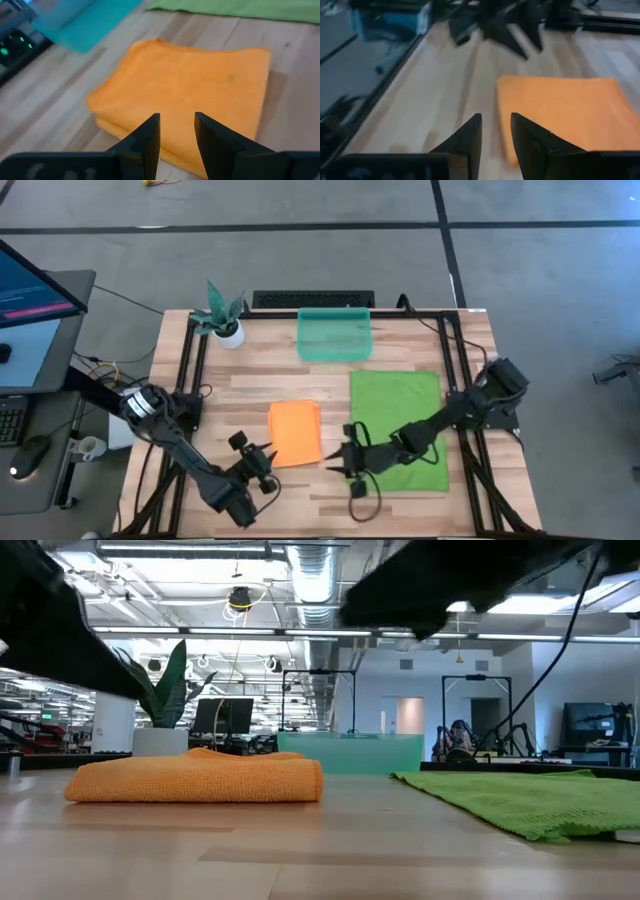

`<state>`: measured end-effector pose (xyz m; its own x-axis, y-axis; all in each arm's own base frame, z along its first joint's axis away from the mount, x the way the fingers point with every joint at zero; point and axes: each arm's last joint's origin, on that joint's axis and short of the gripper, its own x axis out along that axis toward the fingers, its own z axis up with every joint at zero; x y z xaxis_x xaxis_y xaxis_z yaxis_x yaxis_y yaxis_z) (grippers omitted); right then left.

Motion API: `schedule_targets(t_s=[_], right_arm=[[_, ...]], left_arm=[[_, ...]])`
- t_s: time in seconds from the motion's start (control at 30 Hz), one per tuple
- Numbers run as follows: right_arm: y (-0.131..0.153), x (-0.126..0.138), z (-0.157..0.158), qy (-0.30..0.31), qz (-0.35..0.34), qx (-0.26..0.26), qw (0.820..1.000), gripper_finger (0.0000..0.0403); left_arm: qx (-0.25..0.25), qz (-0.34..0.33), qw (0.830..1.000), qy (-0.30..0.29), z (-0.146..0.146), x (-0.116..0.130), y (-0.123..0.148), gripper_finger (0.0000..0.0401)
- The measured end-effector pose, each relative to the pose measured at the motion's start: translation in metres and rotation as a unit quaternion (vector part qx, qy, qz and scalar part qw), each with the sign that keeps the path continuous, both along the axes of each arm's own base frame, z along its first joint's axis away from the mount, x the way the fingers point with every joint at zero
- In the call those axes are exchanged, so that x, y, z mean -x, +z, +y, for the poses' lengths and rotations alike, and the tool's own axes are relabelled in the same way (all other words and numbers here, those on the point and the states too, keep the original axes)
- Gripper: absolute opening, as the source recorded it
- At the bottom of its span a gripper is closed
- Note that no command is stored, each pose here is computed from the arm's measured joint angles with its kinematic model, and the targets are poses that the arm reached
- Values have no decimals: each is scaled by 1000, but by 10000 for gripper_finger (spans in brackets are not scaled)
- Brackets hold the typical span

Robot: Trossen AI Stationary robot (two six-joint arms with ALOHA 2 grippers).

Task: Roll microfiber towels into tight, uniform cylinder then place into a basket
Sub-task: Fold the orange towel, then roll the orange towel

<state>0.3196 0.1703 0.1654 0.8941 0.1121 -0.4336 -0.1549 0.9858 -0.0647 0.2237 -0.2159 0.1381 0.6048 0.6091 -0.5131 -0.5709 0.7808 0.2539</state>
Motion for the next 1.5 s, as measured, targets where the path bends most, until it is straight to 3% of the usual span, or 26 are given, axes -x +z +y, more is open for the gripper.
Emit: schedule_targets(t_s=[0.17,0.47,0.73,0.97,1.2,1.5], right_arm=[[-28,-18,-18,-39,22,-20,999,98],[-60,-51,-18,-20,58,-27,998,9],[-76,-57,-24,-47,122,-55,990,23],[-76,-56,-25,-53,134,-63,988,5],[-70,-54,-25,-51,137,-60,987,22],[-11,-35,-15,-9,113,-25,993,33]], left_arm=[[24,-3,1000,-13,4,-6,-15,114],[47,31,998,-19,13,-19,-19,114],[91,77,993,-12,19,-24,-22,114],[109,103,989,-10,23,-27,-23,114],[58,83,994,-35,23,-26,-11,114],[27,58,989,-135,9,-3,38,114]])
